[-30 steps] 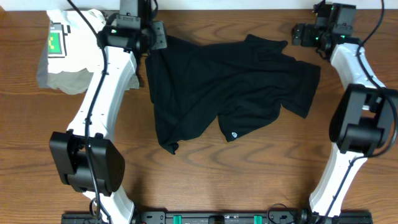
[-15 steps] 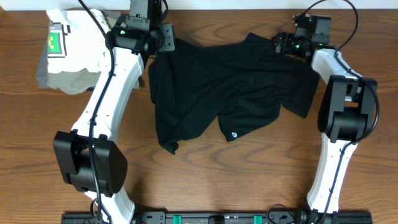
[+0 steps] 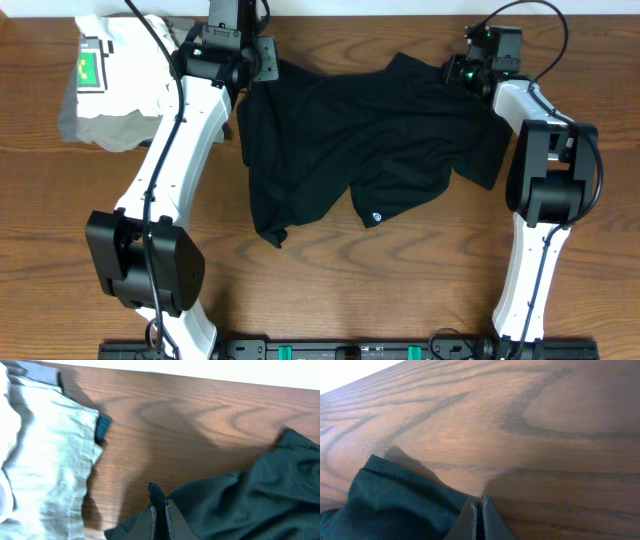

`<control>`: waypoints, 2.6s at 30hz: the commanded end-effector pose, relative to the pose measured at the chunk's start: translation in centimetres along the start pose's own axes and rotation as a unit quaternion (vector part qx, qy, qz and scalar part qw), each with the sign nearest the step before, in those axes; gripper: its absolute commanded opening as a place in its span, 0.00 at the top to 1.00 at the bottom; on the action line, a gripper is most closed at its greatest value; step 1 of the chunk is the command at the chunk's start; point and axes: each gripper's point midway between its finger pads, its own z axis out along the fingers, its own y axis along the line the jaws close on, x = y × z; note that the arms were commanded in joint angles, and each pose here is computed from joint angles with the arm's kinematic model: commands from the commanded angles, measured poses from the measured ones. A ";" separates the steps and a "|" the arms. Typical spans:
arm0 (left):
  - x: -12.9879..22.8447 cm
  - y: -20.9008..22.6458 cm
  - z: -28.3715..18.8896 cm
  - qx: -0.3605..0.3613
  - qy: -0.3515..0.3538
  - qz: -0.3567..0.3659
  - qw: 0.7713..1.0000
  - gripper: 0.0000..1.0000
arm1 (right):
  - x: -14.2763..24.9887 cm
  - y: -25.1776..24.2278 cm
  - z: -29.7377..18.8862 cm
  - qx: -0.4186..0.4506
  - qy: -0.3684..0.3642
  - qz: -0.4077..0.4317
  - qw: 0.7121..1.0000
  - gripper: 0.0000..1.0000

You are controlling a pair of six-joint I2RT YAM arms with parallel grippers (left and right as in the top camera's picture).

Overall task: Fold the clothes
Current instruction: 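Grasp the shirt's top corners with both grippers, then lift the shirt with both grippers, shake it out and lay it flat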

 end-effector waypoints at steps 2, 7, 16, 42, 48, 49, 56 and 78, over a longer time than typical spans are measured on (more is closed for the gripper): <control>-1.5 2.0 -0.7 -0.040 -0.028 0.016 0.999 0.94 | -6.3 0.4 -6.1 0.003 -0.061 -0.009 0.998 0.99; -2.7 3.2 -2.6 -0.047 -0.048 0.016 0.998 0.94 | -10.7 1.7 -15.3 0.023 -0.097 -0.057 0.993 0.99; -5.0 4.2 -11.4 -0.062 -0.117 0.020 0.991 0.94 | -14.6 3.7 -33.0 0.067 -0.179 -0.079 0.978 0.99; 0.2 6.3 -42.1 0.001 -0.365 -0.010 0.931 0.94 | -9.4 10.0 -62.5 0.159 -0.363 -0.150 0.906 0.99; -0.3 6.0 -37.8 -0.013 -0.307 -0.003 0.952 0.94 | -8.7 8.7 -61.1 0.157 -0.332 -0.137 0.920 0.99; -0.5 5.9 -36.1 -0.018 -0.284 0.000 0.959 0.94 | -8.5 8.1 -60.5 0.156 -0.320 -0.129 0.925 0.99; -1.7 5.3 -26.5 -0.042 -0.177 0.014 0.983 0.94 | -7.3 2.5 -54.6 0.144 -0.214 -0.074 0.963 0.99; -2.0 3.9 5.4 -0.070 -0.043 0.023 0.996 0.94 | -5.4 -9.7 -23.5 0.069 0.024 -0.022 0.997 0.99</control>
